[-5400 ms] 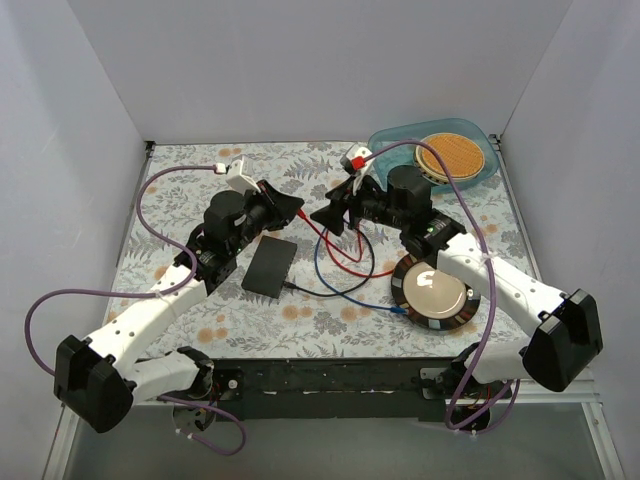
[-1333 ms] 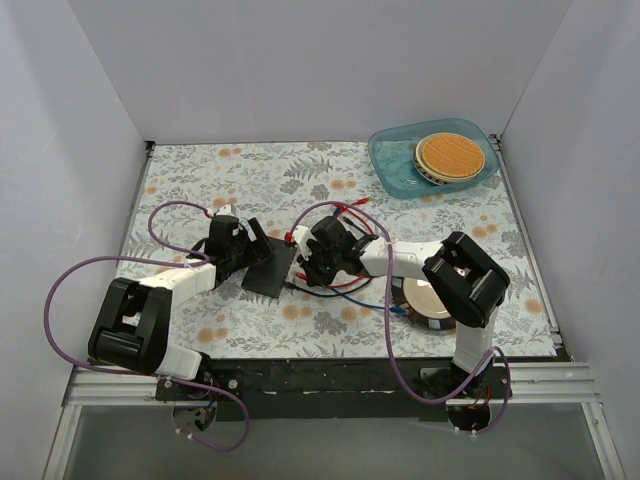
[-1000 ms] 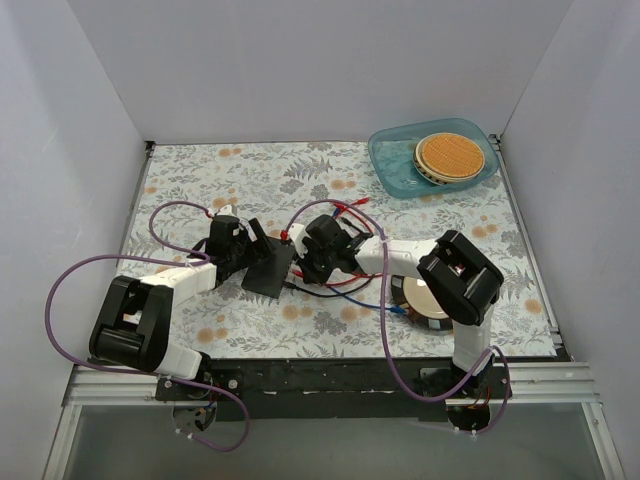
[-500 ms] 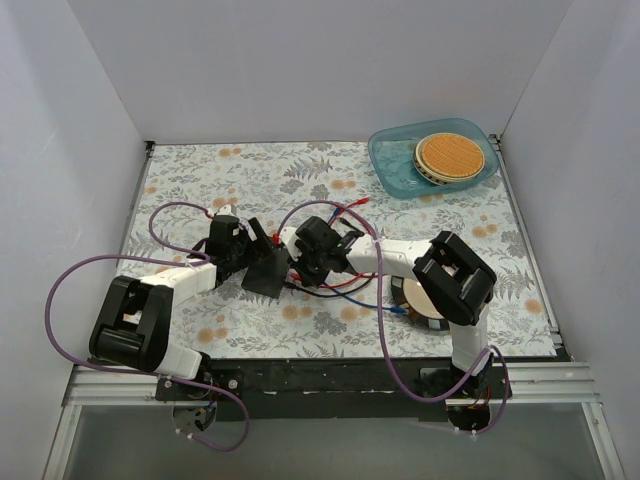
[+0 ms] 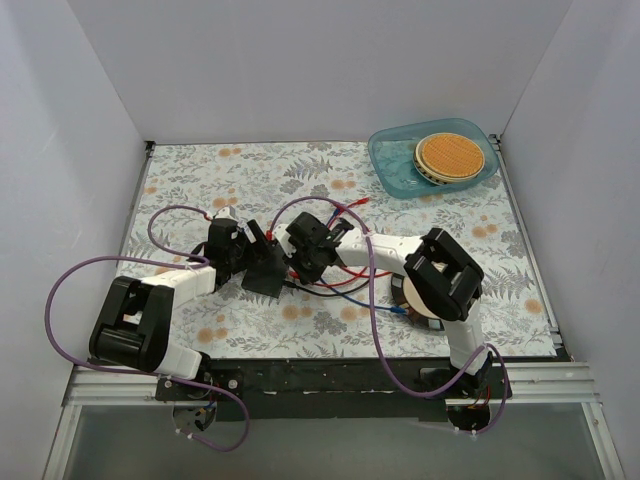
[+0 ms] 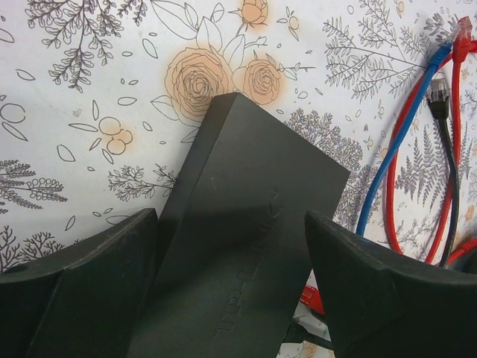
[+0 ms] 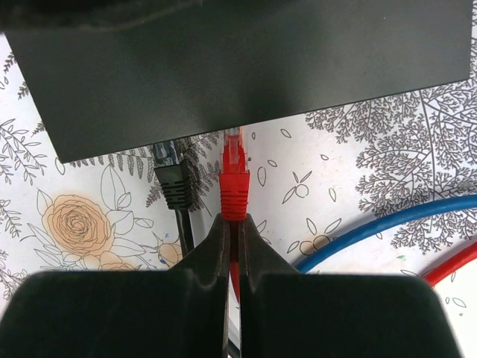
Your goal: Insert the plug into the switch port
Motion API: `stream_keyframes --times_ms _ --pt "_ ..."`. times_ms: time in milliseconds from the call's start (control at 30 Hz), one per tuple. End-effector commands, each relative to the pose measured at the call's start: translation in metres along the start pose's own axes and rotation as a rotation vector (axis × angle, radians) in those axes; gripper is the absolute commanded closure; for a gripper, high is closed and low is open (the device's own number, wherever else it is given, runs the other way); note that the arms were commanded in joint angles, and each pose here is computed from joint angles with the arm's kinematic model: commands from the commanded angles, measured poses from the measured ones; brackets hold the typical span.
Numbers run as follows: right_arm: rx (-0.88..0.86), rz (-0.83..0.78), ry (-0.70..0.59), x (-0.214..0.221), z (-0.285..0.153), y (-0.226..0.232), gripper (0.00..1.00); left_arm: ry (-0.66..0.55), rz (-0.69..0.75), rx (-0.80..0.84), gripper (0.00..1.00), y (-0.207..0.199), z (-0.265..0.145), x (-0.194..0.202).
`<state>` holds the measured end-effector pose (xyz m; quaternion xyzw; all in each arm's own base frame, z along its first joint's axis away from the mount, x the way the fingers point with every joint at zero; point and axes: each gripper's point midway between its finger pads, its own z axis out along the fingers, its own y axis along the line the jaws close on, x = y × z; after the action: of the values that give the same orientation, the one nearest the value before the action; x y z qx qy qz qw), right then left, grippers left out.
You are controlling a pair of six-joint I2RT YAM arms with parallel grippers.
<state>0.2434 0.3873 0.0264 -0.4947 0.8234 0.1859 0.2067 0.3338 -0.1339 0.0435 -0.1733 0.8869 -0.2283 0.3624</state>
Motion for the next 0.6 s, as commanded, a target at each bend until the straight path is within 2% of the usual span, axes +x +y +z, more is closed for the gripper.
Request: stream_keyframes --times_ms 0,300,567 --pt "0.022 0.012 0.028 -0.001 0.002 -0.002 0.99 0.009 -0.004 0.029 0.21 -0.003 -0.004 0.004" --pt "-0.017 -0.004 -0.028 -0.013 -0.001 0.012 0.99 0.021 -0.005 0.047 0.21 -0.005 -0.003 0.007" --pt "-0.072 0.076 -0.111 -0.029 0.003 0.024 0.99 0.027 -0.02 0.072 0.22 -0.008 -0.011 0.012"
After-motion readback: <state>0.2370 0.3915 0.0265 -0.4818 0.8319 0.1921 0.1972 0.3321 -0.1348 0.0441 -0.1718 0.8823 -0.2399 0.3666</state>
